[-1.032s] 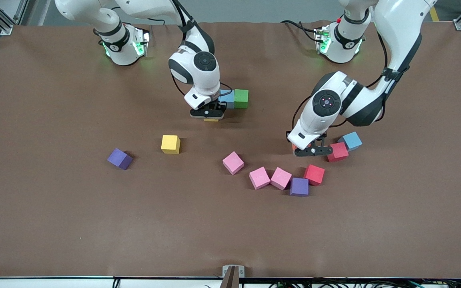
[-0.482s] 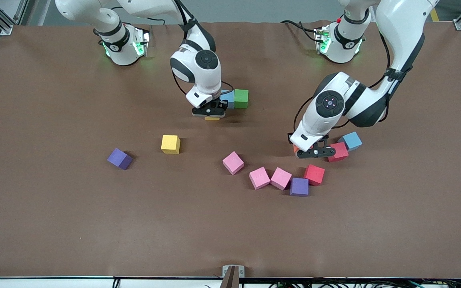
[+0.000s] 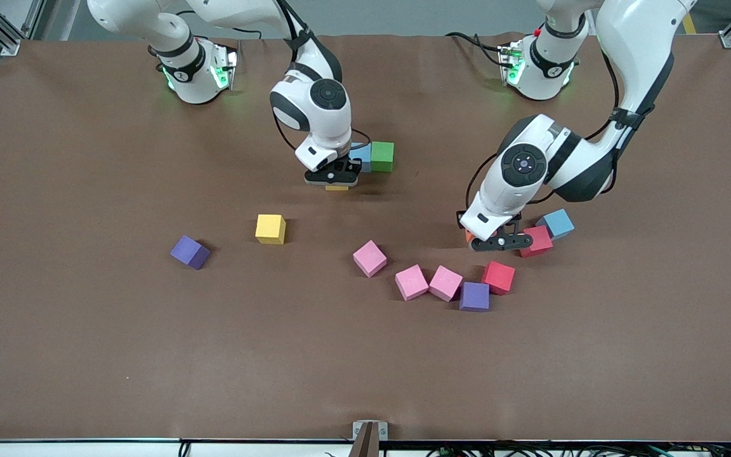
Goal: Arrange 11 blocks into digit 3
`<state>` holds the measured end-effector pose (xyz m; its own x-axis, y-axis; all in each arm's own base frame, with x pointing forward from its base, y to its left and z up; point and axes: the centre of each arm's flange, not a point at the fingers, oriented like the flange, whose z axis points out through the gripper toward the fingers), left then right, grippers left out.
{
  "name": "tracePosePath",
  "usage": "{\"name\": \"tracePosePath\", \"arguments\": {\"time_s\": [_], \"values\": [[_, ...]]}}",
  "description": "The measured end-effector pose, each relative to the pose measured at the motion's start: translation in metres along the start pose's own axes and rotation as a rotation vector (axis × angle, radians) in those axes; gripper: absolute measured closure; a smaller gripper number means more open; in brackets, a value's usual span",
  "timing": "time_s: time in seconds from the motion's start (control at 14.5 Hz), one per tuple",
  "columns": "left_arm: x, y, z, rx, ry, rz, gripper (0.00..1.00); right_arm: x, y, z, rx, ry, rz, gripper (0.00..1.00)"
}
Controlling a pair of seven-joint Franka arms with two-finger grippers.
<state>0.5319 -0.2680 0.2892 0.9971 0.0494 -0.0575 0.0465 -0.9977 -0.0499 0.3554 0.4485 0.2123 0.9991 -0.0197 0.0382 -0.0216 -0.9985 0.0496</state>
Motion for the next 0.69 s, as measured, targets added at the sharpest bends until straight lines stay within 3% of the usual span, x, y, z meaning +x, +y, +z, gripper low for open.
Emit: {"name": "tracePosePath", "arguments": {"time_s": [0.21,0.28,0.55,0.69], "values": [[0.0010,0.0001,-0.0014,-0.002,0.002,-0.001,0.44,-0.0008,-0.0008,-0.0001,-0.003,0.007,-0.013,0.45],[0.0012,0.0002,-0.0017,-0.003,0.002,-0.002,0.44,-0.0007,-0.0006,0.0003,-0.004,0.008,-0.013,0.41],[0.0016,0.0003,-0.0024,-0.006,0.002,-0.005,0.44,0.0011,0.0007,0.0039,-0.010,0.007,-0.012,0.03],[0.0017,0.0004,-0.0025,-0.007,0.001,-0.006,0.44,0.0050,0.0017,0.0025,-0.008,0.011,-0.006,0.00]]}}
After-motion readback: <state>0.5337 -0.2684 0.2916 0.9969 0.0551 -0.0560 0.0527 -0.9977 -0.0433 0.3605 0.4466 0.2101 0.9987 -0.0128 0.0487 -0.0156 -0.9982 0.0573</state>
